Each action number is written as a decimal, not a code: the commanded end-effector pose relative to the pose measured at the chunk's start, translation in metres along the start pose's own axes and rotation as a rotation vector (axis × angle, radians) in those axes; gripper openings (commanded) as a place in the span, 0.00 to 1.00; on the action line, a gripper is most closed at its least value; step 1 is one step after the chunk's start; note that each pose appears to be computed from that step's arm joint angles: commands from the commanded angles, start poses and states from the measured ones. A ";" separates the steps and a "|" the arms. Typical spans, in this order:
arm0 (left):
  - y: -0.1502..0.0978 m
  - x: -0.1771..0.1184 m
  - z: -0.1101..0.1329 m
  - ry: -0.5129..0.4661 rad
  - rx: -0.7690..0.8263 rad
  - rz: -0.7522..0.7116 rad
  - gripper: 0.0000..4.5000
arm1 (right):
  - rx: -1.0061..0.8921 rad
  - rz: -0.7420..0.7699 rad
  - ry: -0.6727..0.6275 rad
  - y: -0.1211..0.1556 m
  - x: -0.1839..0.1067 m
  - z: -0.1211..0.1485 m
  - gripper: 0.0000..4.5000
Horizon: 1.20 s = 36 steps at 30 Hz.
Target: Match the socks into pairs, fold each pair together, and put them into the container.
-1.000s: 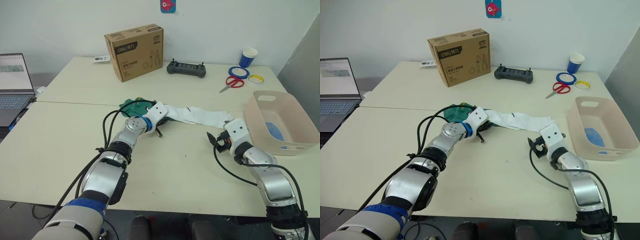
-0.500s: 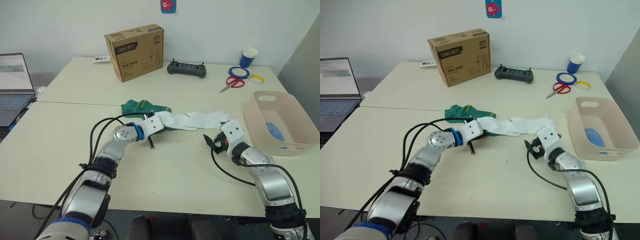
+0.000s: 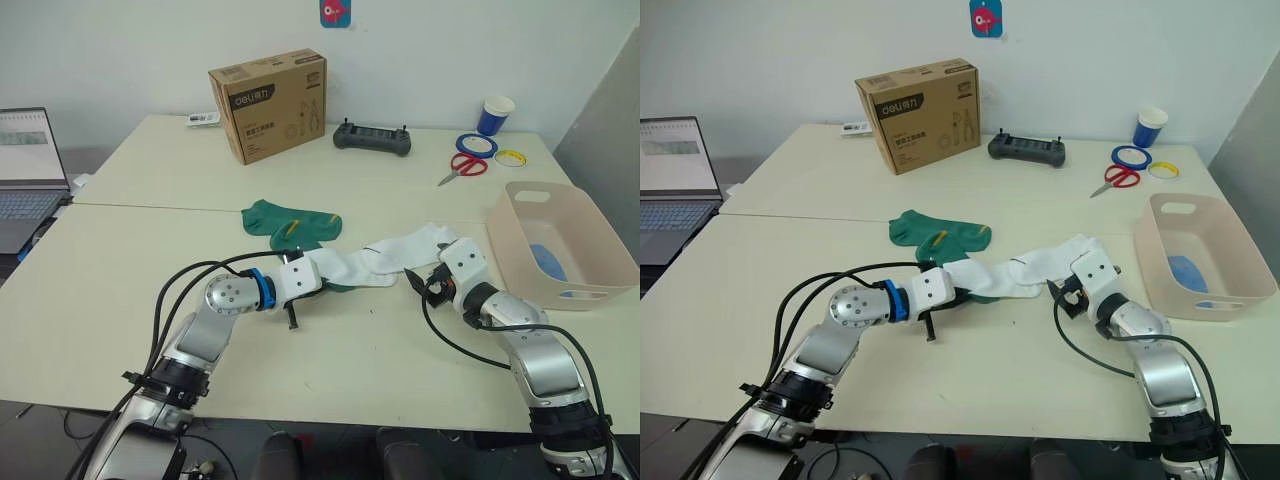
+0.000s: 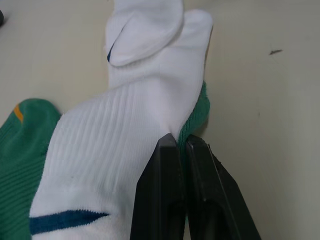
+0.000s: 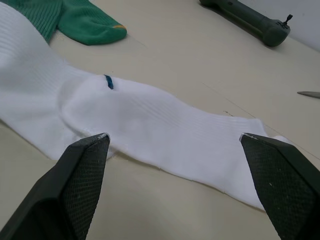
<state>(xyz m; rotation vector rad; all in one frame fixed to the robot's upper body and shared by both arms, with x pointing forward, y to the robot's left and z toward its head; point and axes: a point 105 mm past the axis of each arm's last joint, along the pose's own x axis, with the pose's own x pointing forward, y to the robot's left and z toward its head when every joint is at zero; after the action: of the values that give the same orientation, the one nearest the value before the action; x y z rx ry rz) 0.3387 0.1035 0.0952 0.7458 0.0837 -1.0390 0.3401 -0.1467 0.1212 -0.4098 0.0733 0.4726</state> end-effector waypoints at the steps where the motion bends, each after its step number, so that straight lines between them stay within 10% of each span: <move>1: 0.008 0.001 0.010 -0.046 0.005 0.041 0.05 | -0.030 0.007 -0.047 -0.002 0.000 0.012 1.00; 15: 0.027 -0.077 -0.001 -0.188 -0.550 0.175 0.99 | -0.030 0.138 -0.120 0.010 -0.007 0.028 1.00; 22: 0.029 -0.084 -0.037 -0.195 -0.910 0.334 0.99 | -0.053 0.323 -0.177 0.027 -0.018 0.040 1.00; 32: 0.019 -0.041 -0.047 -0.089 -0.818 0.247 0.99 | -0.053 0.308 -0.167 0.029 -0.013 0.037 1.00; 36: 0.020 -0.032 -0.046 -0.080 -0.780 0.234 0.81 | -0.046 0.287 -0.163 0.026 -0.012 0.036 1.00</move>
<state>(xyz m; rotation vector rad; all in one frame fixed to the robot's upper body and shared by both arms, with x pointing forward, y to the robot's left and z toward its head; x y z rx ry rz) 0.3508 0.1690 0.0865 -0.0017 0.3012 -0.6929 0.3164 -0.1172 0.1350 -0.3987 0.0134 0.7971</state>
